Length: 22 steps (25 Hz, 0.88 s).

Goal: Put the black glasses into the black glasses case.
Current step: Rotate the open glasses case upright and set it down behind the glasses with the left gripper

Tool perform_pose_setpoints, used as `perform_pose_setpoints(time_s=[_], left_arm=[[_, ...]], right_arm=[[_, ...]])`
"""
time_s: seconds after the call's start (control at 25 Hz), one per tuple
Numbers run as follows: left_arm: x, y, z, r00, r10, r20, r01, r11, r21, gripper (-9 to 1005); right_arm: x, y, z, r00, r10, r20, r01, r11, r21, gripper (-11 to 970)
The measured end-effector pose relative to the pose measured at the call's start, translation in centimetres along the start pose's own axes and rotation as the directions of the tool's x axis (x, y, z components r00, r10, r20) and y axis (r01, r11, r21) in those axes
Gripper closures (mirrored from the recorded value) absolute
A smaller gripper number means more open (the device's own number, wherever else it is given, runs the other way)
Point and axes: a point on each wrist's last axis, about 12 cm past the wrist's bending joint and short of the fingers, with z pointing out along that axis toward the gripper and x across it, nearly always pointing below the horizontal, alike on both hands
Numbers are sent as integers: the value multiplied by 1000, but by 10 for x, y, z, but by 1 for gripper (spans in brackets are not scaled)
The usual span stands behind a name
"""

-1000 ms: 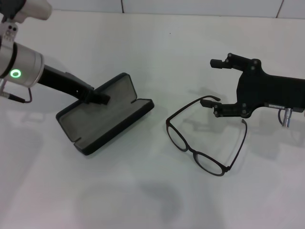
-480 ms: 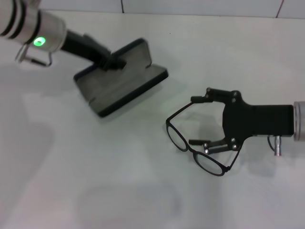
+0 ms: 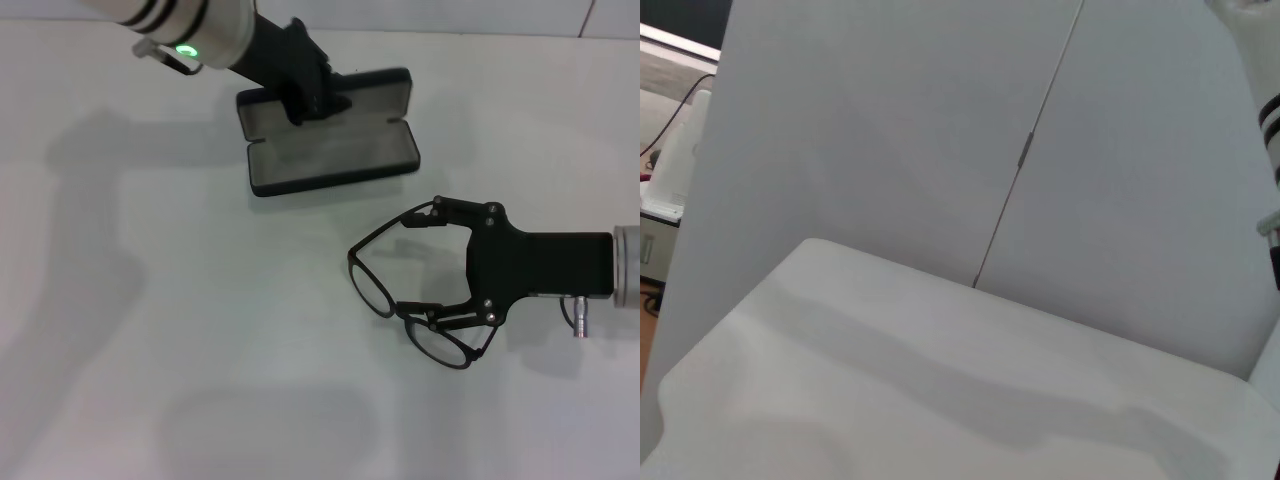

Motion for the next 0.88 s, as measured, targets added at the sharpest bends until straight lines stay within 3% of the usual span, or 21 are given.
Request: perform_pose_setpoints(time_s=[0.16, 0.4, 0.88], left_arm=[[-5, -6, 7, 995, 99, 6, -99, 994, 36, 750], [0, -11, 12, 990, 138, 11, -138, 989, 48, 737], [6, -19, 16, 994, 109, 24, -111, 991, 75, 709]], right_arm=[[1, -1, -4, 1000, 8, 1, -8, 1000, 24, 104], [2, -1, -6, 1000, 12, 0, -12, 999, 37, 104], [5, -1, -7, 1000, 15, -16, -14, 999, 51, 104]])
